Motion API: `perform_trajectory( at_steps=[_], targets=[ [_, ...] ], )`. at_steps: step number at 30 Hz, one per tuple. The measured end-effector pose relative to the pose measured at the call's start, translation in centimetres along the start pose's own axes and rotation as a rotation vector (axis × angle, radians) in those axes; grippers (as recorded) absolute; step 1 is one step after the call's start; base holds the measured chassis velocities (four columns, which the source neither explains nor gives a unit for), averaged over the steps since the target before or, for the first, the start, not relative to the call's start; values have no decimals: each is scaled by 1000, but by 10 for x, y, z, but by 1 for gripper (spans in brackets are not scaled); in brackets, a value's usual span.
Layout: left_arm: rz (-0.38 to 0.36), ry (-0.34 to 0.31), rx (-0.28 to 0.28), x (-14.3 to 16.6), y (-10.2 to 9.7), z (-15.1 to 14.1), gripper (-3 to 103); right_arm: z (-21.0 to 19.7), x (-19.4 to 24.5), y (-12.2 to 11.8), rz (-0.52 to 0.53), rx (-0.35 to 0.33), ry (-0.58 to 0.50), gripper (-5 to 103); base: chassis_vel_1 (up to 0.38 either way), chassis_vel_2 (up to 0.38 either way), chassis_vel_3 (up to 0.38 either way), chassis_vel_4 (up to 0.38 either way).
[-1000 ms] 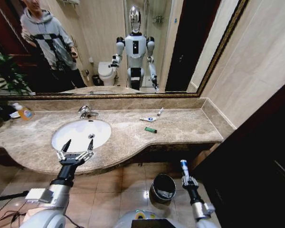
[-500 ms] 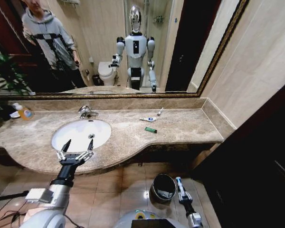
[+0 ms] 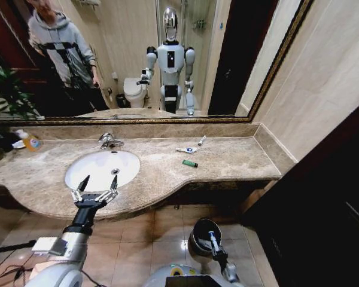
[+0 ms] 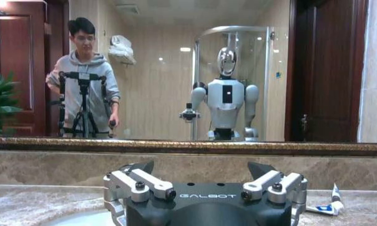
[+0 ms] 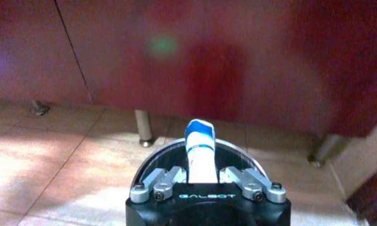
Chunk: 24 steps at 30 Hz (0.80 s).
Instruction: Pick up the trash from the sink and place it in the trash bin.
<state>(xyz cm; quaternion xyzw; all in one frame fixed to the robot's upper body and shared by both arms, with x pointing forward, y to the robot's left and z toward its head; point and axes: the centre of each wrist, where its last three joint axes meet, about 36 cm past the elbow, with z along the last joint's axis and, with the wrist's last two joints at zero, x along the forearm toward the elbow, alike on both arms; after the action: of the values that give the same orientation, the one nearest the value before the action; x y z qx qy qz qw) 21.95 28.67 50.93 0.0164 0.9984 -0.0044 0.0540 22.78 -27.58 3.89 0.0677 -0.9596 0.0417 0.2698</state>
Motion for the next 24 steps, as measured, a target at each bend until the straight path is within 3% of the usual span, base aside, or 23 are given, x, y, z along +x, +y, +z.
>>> perform_trajectory(
  at_steps=[3,6,9,12,24],
  targets=[
    [0,0,0,0,0,0,100,-6,-12,-3,-13,11,17,22,0,0,0,0],
    [0,0,0,0,0,0,100,-7,-29,-6,-38,-20,83,22,0,0,0,0],
    [0,0,0,0,0,0,100,-4,-41,-2,-51,-118,202,22,0,0,0,0],
    [0,0,0,0,0,0,100,-7,-47,0,-68,-152,248,22,0,0,0,0],
    [0,0,0,0,0,0,100,-27,-71,9,-100,-177,308,22,0,0,0,0]
  ],
)
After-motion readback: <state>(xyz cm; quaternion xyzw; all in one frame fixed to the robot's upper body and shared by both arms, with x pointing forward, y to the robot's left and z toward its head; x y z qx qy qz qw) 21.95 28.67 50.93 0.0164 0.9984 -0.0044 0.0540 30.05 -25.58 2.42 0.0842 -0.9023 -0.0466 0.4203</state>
